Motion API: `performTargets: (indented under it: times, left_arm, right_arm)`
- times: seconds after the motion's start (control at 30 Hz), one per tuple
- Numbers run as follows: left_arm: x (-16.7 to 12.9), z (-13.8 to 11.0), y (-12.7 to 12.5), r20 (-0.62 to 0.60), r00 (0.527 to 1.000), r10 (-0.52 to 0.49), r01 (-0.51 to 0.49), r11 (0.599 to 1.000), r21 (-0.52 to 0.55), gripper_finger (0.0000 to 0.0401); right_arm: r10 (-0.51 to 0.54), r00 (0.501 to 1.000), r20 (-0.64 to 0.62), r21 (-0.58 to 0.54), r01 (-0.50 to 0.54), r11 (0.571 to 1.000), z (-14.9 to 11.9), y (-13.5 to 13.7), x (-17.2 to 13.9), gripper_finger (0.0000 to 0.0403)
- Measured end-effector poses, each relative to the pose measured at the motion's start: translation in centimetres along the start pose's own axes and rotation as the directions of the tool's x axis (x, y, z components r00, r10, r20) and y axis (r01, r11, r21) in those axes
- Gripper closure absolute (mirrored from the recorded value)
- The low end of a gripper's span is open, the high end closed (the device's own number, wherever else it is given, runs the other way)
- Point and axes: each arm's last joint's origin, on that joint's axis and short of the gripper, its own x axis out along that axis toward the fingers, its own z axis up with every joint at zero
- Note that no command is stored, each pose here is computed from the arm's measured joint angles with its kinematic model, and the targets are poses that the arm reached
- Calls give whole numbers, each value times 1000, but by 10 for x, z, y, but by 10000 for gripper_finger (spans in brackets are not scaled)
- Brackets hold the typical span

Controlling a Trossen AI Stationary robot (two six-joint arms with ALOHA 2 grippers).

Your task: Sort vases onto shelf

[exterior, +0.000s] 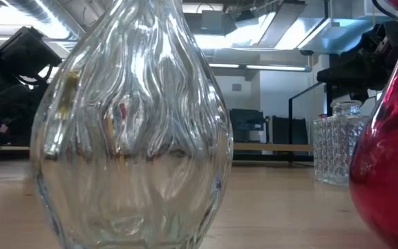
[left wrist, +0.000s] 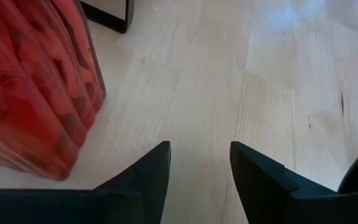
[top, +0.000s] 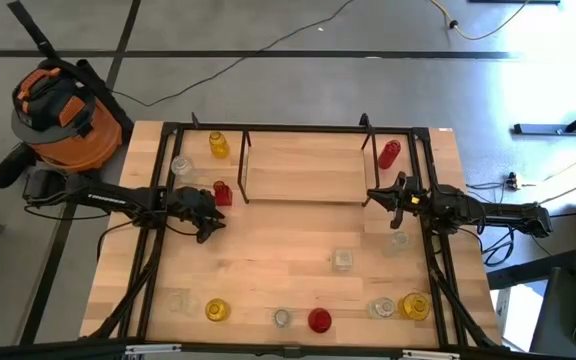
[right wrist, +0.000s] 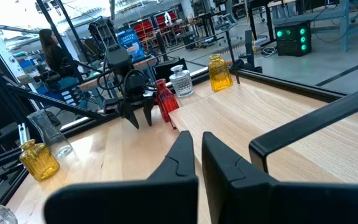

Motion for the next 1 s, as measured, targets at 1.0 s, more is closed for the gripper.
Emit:
performTargets:
  times: [1.0]
  left_arm:
    - [0, 7, -3, 70, 997, -27, 43, 968, -247, 238]
  right_arm:
    - [-83, 790, 608, 680, -464, 568, 56, 8, -20, 403]
